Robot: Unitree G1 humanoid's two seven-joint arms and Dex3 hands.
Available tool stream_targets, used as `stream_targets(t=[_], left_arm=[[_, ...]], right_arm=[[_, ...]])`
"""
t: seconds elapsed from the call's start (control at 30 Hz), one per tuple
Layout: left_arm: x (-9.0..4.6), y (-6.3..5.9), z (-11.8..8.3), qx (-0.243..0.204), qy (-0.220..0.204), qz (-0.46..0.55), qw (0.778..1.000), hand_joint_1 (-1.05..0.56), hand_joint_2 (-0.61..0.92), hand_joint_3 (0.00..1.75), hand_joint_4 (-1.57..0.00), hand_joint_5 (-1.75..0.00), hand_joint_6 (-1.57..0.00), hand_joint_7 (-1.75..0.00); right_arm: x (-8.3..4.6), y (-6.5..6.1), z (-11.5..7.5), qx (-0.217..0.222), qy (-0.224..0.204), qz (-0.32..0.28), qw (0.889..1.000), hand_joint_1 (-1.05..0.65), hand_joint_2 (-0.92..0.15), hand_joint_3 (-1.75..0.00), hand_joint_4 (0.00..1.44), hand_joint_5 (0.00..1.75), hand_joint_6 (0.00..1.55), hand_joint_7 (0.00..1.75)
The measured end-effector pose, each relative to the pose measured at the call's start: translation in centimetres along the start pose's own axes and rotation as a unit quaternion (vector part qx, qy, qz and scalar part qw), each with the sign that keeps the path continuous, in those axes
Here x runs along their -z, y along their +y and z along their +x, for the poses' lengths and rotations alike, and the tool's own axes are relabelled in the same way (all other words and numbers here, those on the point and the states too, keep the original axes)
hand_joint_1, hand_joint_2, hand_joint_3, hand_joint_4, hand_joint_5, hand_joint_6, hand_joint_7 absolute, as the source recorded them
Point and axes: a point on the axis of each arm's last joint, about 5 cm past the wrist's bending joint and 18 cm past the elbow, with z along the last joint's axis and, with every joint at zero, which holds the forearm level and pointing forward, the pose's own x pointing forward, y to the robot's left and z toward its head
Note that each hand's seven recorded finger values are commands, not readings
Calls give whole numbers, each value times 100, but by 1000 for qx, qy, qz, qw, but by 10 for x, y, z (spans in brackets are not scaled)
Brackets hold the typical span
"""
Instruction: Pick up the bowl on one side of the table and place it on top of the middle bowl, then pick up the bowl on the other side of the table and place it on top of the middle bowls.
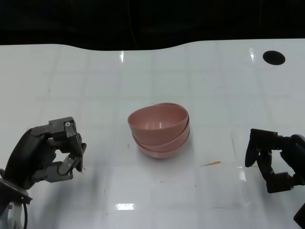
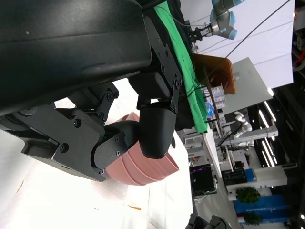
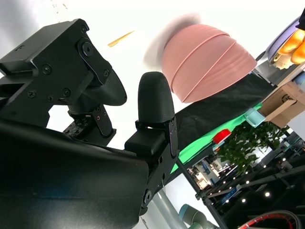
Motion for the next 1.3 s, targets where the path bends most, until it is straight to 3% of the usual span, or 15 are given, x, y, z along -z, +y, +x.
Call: stream_targets(t=[0.4, 1.3], left_arm=[[3, -3, -1, -12, 7, 0, 1000, -16, 64, 104, -87, -175, -76, -163], [3, -3, 0, -19, 14, 6, 1000, -17, 63, 105, -84, -175, -76, -161]], right_arm=[[3, 1, -5, 57, 12, 4, 998, 3, -46, -147, 90, 175, 68, 165], [5, 2, -6, 74, 12, 3, 997, 7, -47, -144, 90, 175, 72, 160]])
